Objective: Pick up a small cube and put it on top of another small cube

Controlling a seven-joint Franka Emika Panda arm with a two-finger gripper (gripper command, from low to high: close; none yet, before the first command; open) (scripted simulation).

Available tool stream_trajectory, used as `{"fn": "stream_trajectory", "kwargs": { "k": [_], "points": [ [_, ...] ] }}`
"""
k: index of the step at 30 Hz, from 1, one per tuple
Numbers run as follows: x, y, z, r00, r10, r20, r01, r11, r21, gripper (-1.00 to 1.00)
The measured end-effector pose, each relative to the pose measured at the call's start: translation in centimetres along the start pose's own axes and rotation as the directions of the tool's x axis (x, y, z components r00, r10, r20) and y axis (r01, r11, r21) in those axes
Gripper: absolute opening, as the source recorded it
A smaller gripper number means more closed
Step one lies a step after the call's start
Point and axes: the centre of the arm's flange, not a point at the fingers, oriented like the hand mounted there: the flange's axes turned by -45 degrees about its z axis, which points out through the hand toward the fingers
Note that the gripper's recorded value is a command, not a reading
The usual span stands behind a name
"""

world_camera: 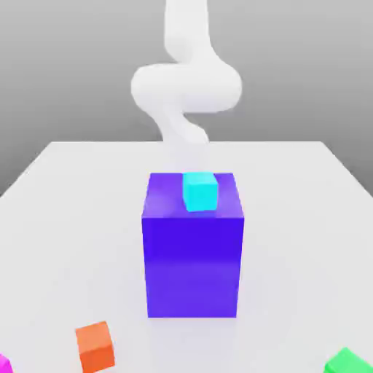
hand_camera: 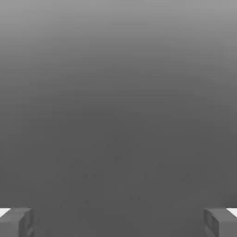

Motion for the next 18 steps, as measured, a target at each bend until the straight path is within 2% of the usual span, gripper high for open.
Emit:
{"fn": "stream_trajectory", "kwargs": {
  "k": [9,18],
  "points": [
    [0.5,6.9,14.2,0.971,0.131,0.198,-0.125,0.991,-0.043,0.00],
    [-3.9,15.4,27.6,0.888,0.277,0.366,-0.243,0.960,-0.136,0.00]
  ]
}}
